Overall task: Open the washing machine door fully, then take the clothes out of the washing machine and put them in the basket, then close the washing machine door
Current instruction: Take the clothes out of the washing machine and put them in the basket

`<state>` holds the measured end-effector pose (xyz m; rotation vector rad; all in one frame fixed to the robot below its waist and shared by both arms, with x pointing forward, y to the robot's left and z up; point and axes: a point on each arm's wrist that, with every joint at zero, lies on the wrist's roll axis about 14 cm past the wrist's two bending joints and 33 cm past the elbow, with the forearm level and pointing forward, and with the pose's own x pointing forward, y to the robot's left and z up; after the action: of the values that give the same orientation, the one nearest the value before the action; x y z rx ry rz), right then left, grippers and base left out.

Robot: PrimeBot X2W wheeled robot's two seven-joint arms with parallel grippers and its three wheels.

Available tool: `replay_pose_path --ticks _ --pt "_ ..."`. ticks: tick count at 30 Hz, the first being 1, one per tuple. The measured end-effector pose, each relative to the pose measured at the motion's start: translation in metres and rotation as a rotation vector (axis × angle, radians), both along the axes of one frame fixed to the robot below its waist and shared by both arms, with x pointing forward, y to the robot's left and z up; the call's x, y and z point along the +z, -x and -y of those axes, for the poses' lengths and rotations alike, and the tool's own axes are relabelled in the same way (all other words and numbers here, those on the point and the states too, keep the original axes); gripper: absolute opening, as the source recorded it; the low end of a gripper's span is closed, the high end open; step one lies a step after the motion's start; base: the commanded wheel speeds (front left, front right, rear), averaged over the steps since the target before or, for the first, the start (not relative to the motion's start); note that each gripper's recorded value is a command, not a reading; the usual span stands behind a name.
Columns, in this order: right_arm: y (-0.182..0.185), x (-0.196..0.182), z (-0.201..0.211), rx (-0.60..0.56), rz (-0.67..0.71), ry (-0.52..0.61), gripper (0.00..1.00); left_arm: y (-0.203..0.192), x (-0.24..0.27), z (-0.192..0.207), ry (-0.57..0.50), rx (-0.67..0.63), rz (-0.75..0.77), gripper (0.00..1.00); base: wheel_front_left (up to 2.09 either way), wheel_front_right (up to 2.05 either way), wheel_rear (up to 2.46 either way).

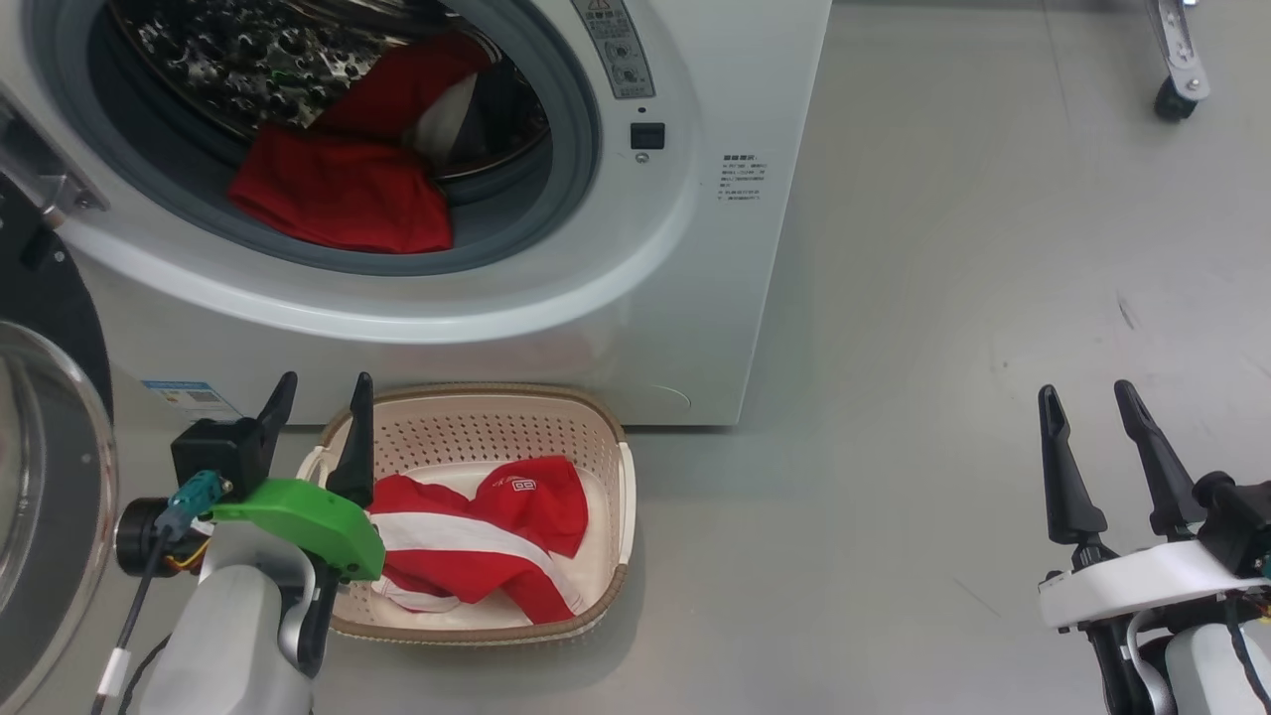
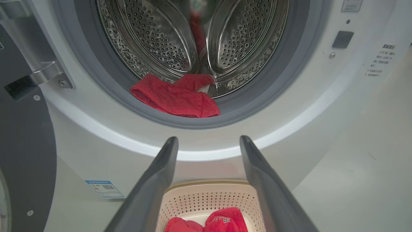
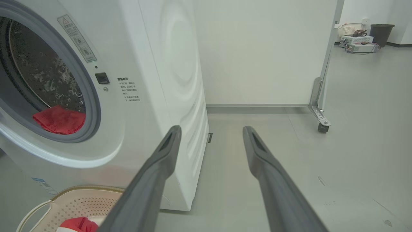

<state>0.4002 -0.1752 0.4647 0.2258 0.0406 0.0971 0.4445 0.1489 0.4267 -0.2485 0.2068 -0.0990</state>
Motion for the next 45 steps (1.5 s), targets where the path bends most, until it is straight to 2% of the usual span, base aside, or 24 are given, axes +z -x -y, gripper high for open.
replay_pose_path --ticks 12,20,31,35,45 --pt "0.016 0.020 -0.029 0.073 0.050 -0.018 1.00 0.047 0.040 -0.035 0.015 0.109 0.122 1.00 0.00 0.00 0.00" --pt "0.027 0.029 -0.045 0.111 0.074 -0.032 1.00 0.076 0.048 -0.045 0.022 0.146 0.159 1.00 0.00 0.00 0.00" --pt "0.036 0.030 -0.044 0.109 0.076 -0.026 1.00 0.094 0.059 -0.036 -0.016 0.115 0.206 1.00 0.00 0.00 0.00" --pt "0.037 0.031 -0.045 0.112 0.079 -0.023 1.00 0.099 0.056 -0.026 -0.060 0.073 0.202 1.00 0.00 0.00 0.00" --pt "0.039 0.031 -0.043 0.105 0.081 -0.025 1.00 0.102 0.064 -0.025 -0.059 0.073 0.229 1.00 0.00 0.00 0.00"
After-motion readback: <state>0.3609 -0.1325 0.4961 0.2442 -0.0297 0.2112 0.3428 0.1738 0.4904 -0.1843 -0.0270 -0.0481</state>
